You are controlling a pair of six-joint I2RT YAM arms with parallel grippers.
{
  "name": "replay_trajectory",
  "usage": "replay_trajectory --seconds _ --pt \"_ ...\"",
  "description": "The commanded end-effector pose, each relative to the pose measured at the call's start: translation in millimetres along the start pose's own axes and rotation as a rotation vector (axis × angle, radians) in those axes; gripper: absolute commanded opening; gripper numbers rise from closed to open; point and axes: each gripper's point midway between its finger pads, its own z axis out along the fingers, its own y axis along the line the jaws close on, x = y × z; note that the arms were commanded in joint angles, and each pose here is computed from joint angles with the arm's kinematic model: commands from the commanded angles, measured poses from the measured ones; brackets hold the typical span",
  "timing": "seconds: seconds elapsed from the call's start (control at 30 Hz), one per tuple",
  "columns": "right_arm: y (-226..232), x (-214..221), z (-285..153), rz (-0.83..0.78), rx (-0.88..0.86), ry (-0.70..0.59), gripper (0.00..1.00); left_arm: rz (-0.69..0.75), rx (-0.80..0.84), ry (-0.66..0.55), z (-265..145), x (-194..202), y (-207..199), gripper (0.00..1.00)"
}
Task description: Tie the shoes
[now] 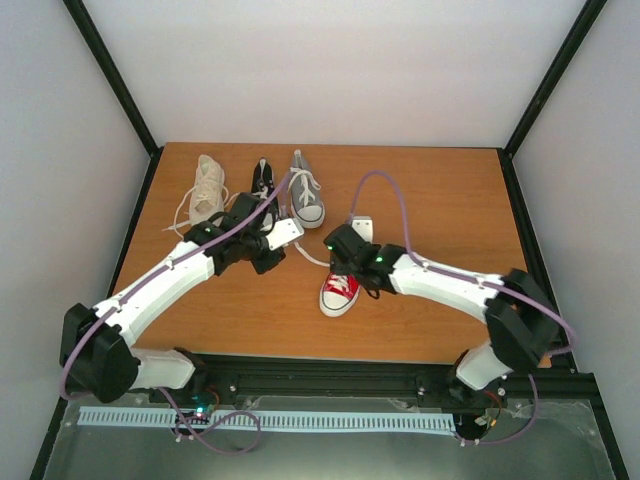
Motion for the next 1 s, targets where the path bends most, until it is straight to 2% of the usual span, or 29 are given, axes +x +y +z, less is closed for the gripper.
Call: replay_trajectory --seconds 0.0,0.13,0.23,0.4,0.5,0.6,0.8,0.9,0.97 --pt "-55 -7 -44 -0.025 0.112 -0.025 0.77 0.016 0.005 -0.031 -24 -8 1 0.01" --pt "-135 13 -53 0.086 0.221 0.040 0.79 0.010 -0.002 -0.032 -29 -11 4 0.01" --pt "-178 32 -49 0.186 0.250 0.076 0.83 0.010 0.031 -0.027 -23 -7 -3 0.01" --pt "-192 45 -17 0.283 0.193 0.139 0.84 0.003 0.100 -0.015 10 2 -16 0.01" --pt "-187 49 7 0.303 0.155 0.189 0.82 0.008 0.161 0.091 41 14 -33 0.01" --pt "-191 55 22 0.315 0.174 0.208 0.75 0.079 0.190 0.151 65 21 -56 0.01" --pt "-200 66 38 0.314 0.200 0.234 0.51 0.167 0.312 0.144 84 22 -101 0.01" --pt "-207 72 46 0.329 0.196 0.245 0.38 0.178 0.377 0.138 83 18 -115 0.01" --pt "-209 74 49 0.331 0.178 0.258 0.26 0.183 0.411 0.106 71 8 -119 0.01"
